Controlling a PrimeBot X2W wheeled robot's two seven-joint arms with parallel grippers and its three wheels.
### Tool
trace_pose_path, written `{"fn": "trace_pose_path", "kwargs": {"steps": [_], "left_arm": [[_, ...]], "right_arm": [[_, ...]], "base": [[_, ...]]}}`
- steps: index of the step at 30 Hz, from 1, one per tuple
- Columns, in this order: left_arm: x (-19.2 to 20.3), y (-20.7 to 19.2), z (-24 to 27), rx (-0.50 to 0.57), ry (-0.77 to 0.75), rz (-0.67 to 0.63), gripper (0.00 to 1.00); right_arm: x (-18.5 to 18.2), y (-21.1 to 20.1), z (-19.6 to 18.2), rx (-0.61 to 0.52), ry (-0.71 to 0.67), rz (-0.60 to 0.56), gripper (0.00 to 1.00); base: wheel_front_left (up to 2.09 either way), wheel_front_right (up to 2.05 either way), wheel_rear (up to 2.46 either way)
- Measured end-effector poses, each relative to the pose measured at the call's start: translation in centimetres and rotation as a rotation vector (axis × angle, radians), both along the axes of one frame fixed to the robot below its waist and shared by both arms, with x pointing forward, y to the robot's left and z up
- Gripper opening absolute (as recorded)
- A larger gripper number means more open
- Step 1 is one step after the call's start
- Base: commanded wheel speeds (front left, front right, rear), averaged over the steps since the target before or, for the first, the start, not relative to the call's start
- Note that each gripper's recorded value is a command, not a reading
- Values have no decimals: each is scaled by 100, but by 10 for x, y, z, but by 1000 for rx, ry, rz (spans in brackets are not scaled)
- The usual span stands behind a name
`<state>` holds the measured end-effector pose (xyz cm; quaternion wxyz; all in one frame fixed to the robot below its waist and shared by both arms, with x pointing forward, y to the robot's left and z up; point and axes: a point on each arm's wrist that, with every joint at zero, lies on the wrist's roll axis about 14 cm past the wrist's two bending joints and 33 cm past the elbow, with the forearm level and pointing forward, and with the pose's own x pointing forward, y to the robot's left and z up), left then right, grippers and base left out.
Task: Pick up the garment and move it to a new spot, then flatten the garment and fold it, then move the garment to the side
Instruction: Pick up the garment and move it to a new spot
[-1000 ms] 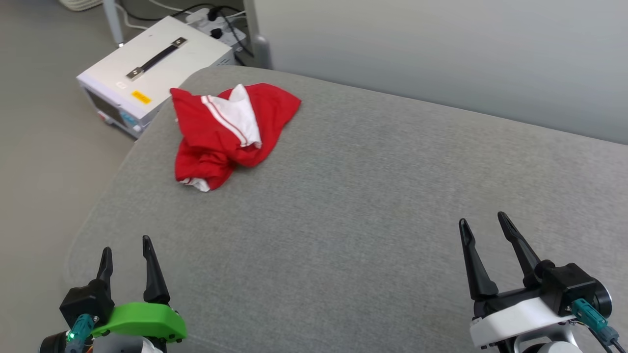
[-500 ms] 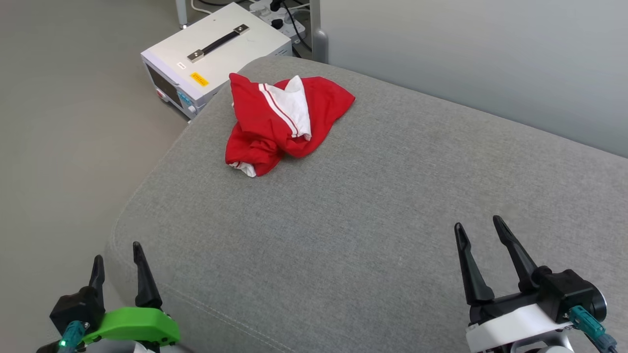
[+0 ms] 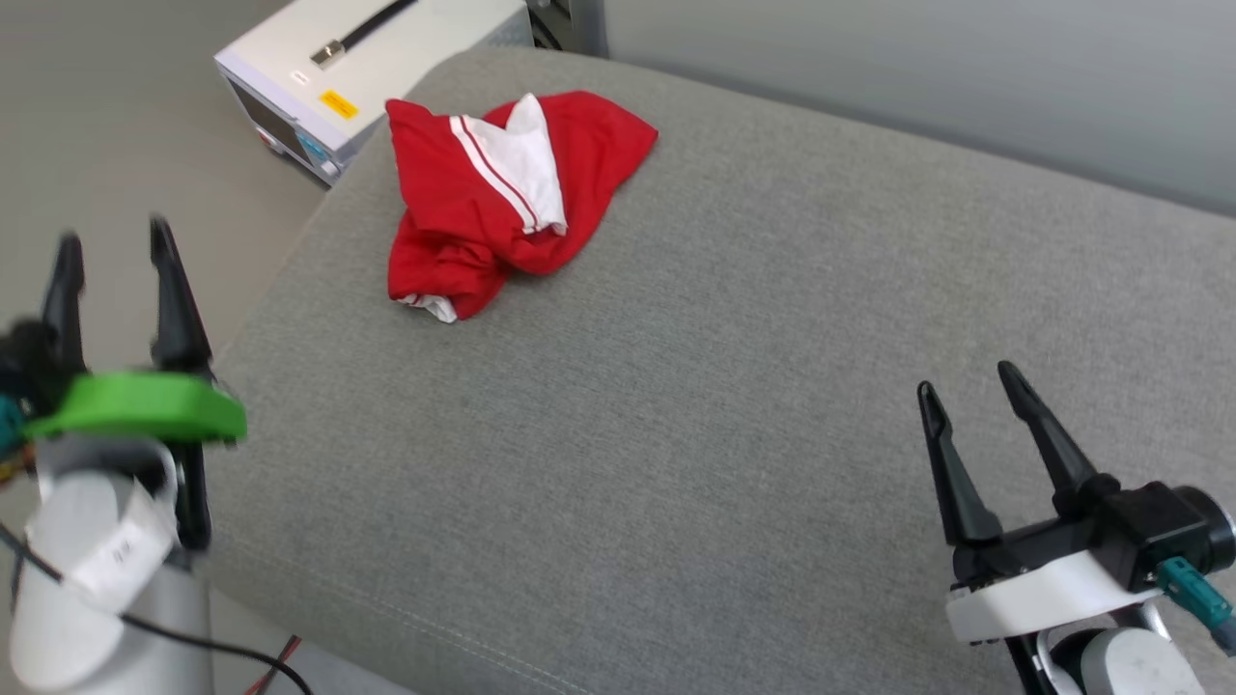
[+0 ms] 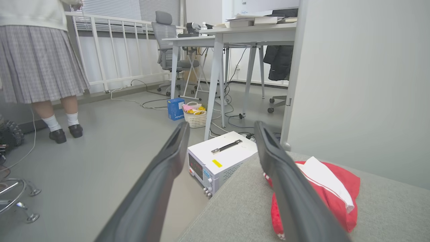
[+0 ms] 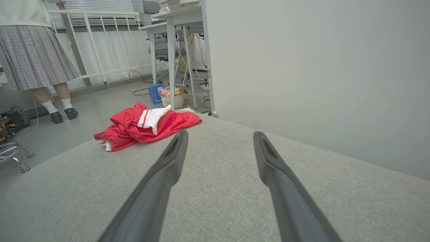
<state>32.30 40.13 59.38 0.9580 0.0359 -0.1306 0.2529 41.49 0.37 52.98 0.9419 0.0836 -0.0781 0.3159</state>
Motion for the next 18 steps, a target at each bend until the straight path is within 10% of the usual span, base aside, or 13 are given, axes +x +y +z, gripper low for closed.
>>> {"fn": "trace_pose_path", "kwargs": {"steps": [11, 18], "left_arm": [[145, -27, 54, 92, 107, -239, 100], [211, -51, 9, -41, 419, -364, 100]], "right_arm": [[38, -26, -28, -29, 22, -55, 100], [55, -42, -42, -35, 34, -100, 100]], "base": [[0, 0, 0], [0, 0, 0]]}}
